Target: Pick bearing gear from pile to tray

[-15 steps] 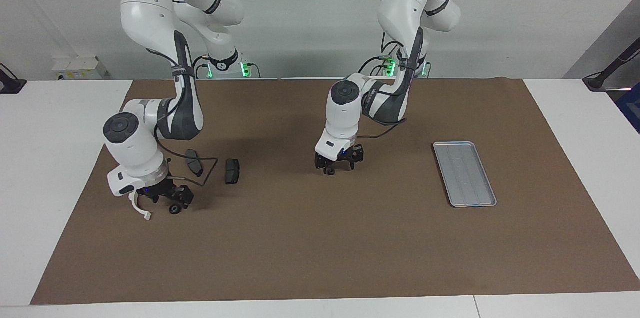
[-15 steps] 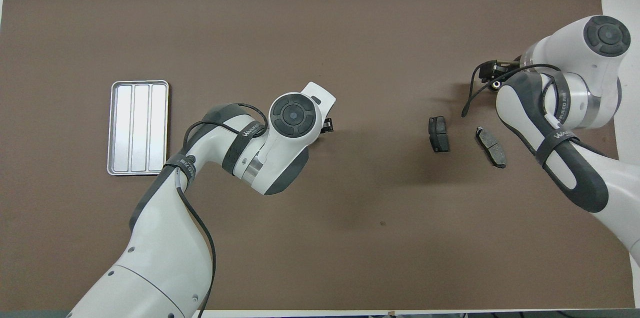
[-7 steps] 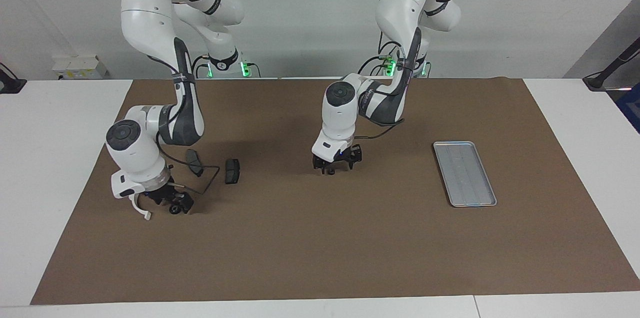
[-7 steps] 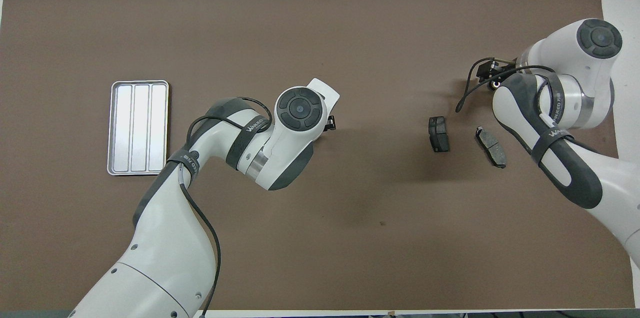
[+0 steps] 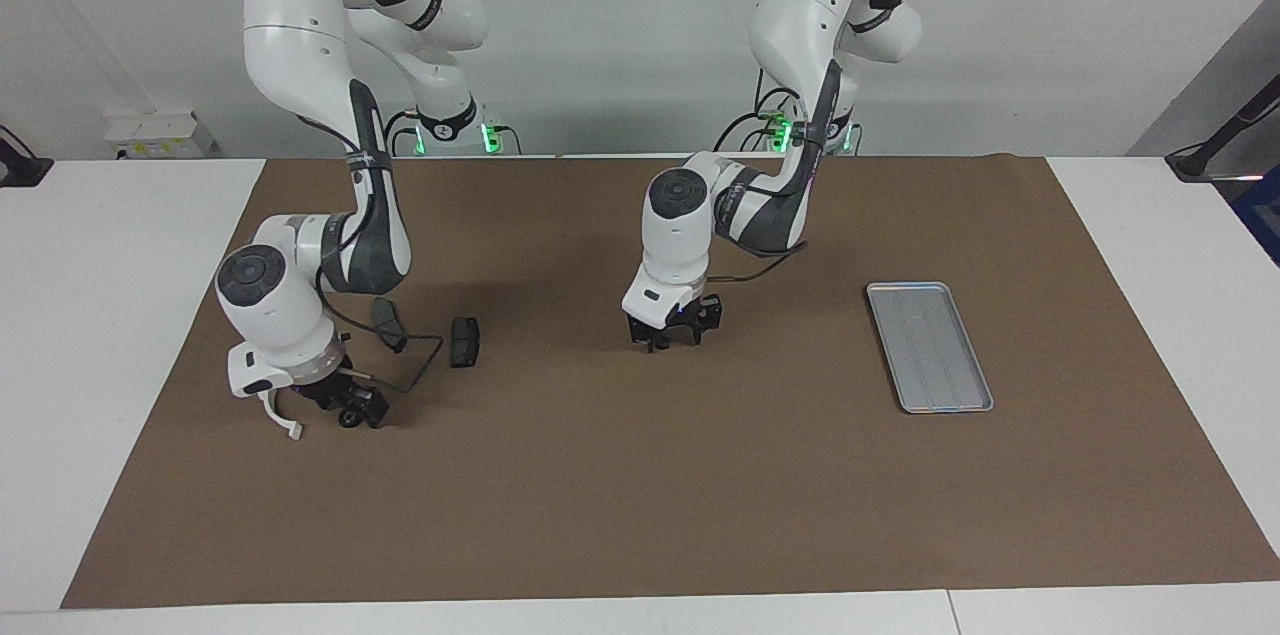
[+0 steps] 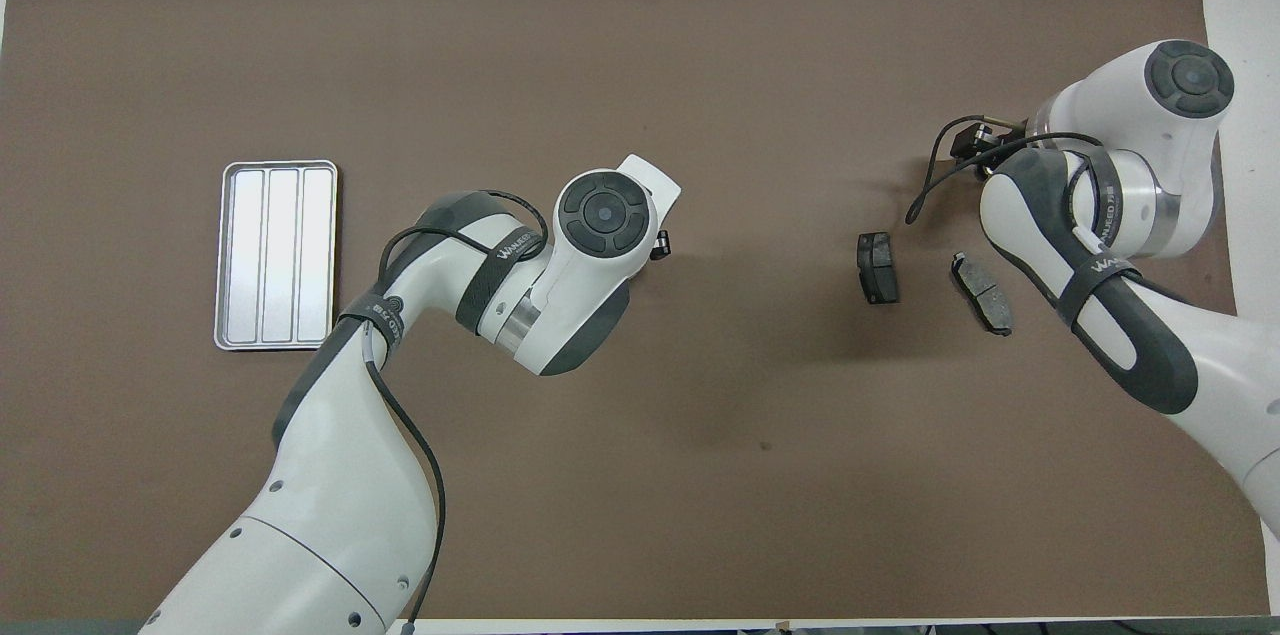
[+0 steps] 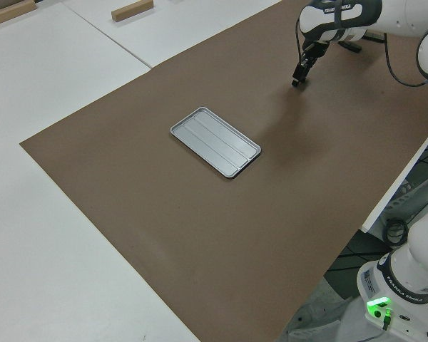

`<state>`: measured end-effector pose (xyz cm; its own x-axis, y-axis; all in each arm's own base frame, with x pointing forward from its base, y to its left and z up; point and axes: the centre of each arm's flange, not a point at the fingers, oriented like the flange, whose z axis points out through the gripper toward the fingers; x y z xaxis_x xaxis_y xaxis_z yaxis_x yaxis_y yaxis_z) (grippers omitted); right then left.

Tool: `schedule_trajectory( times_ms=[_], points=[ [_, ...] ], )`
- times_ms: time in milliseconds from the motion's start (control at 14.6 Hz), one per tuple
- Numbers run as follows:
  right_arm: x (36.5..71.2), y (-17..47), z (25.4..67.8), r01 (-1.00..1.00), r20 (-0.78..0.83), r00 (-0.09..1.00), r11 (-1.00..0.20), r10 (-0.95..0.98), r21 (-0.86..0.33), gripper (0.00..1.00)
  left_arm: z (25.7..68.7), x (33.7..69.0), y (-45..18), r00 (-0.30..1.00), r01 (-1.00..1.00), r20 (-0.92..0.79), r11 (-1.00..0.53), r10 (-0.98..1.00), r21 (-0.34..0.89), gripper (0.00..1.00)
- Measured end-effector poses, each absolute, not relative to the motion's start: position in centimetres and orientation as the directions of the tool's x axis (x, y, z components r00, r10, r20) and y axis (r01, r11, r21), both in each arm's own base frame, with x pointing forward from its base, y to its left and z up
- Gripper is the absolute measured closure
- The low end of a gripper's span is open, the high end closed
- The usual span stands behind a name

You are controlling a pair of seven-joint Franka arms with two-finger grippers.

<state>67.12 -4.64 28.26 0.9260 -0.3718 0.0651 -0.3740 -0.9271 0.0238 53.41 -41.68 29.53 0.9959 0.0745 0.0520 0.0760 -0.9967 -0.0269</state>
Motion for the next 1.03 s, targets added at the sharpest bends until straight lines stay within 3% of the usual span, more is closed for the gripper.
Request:
schedule_trajectory(
  times_ms=[68, 205, 273, 342, 547, 888, 1025],
  points=[
    [67.1, -4.6, 28.3, -0.374, 0.065, 0.926, -0.927, -0.372, 0.024, 0.10, 29.5, 53.4, -41.7, 0.996, 0.076, 0.049, -0.997, 0.074, -0.030, 0.48],
    [67.1, -4.6, 28.2, -0.374, 0.062, 0.926, -0.927, -0.372, 0.025, 0.23, 29.9, 53.5, -41.9, 0.996, 0.076, 0.054, -0.997, 0.074, -0.025, 0.71],
    [67.1, -4.6, 28.2, -0.374, 0.060, 0.926, -0.927, -0.372, 0.026, 0.23, 30.1, 53.6, -42.0, 0.996, 0.076, 0.055, -0.997, 0.074, -0.024, 0.76],
    [67.1, -4.6, 28.3, -0.374, 0.061, 0.926, -0.927, -0.372, 0.025, 0.28, 30.4, 53.7, -42.0, 0.996, 0.078, 0.053, -0.997, 0.076, -0.028, 0.76],
    [67.4, -4.3, 28.8, -0.370, 0.067, 0.927, -0.929, -0.368, 0.021, 0.63, 33.0, 56.0, -41.4, 0.994, 0.108, 0.031, -0.992, 0.106, -0.070, 0.76],
    [67.4, -4.3, 28.8, -0.369, 0.065, 0.928, -0.929, -0.367, 0.021, 0.65, 39.0, 61.7, -34.0, 0.998, 0.064, -0.004, -0.992, 0.064, -0.112, 0.76],
    [67.4, -4.3, 28.8, -0.363, 0.065, 0.930, -0.932, -0.361, 0.022, 0.65, 44.1, 63.6, -27.9, 1.000, -0.027, -0.006, -0.994, -0.026, -0.105, 0.76]
  ],
)
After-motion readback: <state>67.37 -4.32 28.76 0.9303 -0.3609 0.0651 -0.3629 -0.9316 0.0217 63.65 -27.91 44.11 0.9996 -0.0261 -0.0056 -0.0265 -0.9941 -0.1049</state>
